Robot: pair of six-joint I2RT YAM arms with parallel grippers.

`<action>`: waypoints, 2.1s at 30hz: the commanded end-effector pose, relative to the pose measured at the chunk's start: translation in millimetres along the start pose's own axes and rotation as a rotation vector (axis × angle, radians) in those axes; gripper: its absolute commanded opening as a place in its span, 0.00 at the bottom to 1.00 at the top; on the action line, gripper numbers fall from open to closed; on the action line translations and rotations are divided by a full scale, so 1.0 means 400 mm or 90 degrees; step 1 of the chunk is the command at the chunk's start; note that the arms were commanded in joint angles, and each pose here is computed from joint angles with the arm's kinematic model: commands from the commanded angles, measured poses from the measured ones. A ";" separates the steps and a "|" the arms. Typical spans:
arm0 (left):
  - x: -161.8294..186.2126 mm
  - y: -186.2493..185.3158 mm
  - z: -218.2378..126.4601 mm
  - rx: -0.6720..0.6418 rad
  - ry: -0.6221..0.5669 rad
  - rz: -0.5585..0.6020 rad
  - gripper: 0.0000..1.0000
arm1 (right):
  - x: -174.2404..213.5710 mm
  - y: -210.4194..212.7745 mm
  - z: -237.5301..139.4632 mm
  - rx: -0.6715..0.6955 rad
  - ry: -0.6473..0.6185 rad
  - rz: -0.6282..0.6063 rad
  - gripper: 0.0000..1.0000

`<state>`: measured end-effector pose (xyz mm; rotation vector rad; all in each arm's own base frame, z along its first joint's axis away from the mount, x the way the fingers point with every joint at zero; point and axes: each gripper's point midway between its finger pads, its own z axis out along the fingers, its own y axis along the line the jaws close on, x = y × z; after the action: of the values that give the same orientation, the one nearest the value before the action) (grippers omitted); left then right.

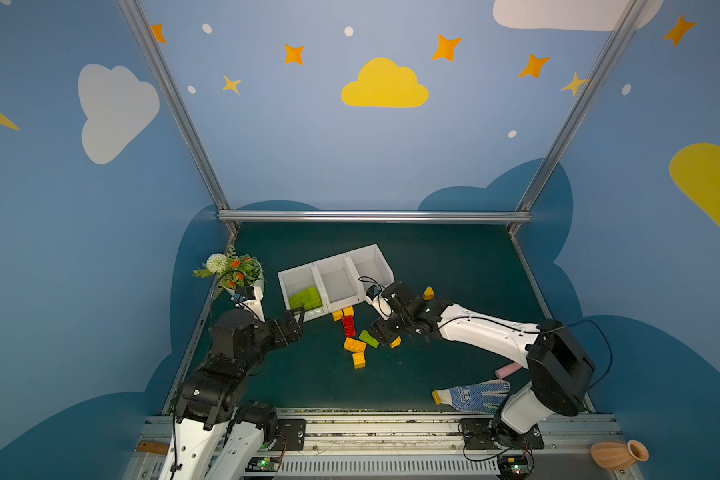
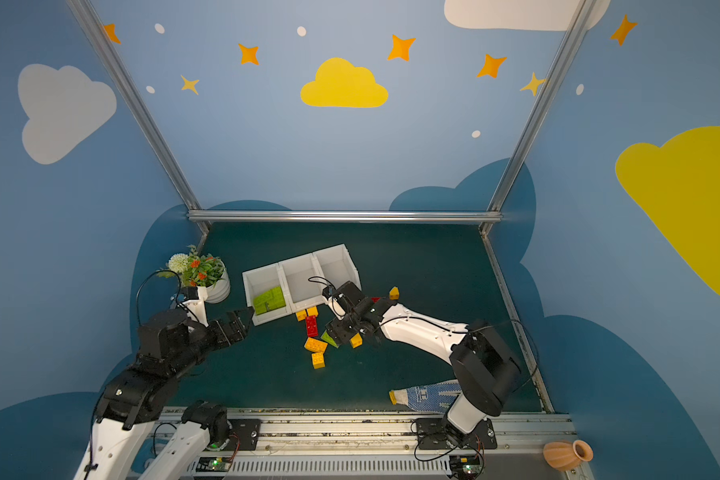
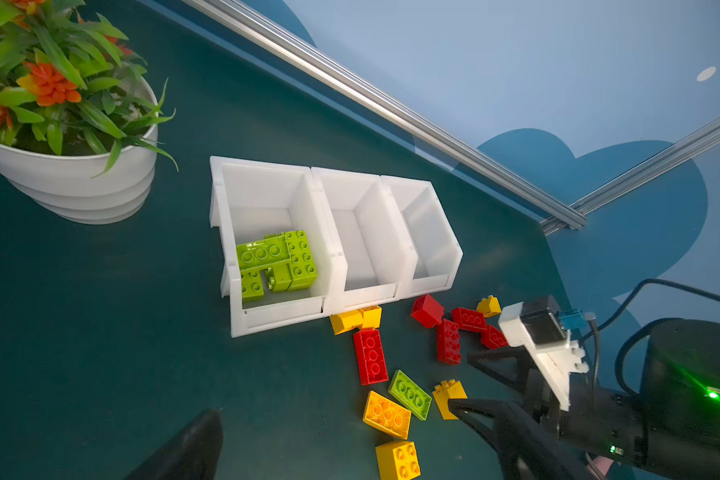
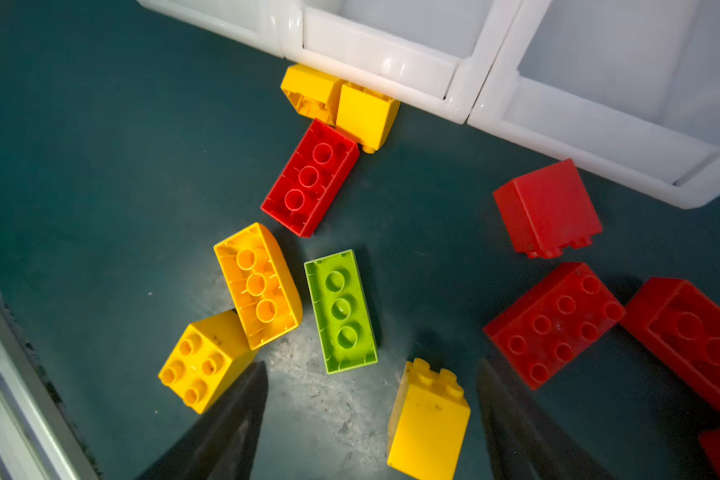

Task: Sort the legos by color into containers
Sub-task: 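Withdraw the left arm while the right gripper reaches to a lime-green brick, then close the right gripper on the lime-green brick and lift it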

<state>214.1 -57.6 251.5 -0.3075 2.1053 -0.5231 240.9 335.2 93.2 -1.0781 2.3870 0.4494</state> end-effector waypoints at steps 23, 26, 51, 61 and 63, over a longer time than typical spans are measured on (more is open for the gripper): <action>-0.006 0.010 -0.013 -0.015 -0.017 0.014 1.00 | 0.071 0.021 0.133 0.016 0.056 -0.047 0.67; -0.005 0.010 -0.011 -0.016 -0.015 0.013 1.00 | 0.087 0.021 0.141 0.014 0.062 -0.045 0.63; -0.004 0.019 -0.003 -0.027 -0.009 0.009 1.00 | 0.124 0.020 0.169 0.042 0.100 -0.067 0.27; -0.017 0.027 -0.018 -0.038 -0.030 0.009 1.00 | 0.023 0.054 0.098 0.012 0.047 -0.068 0.22; -0.027 0.035 -0.033 -0.048 -0.051 0.006 1.00 | -0.019 0.068 0.077 -0.002 0.024 -0.068 0.22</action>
<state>213.2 -48.1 254.0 -0.3356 2.0794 -0.4711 231.6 353.6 34.9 -1.2260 2.4169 0.3081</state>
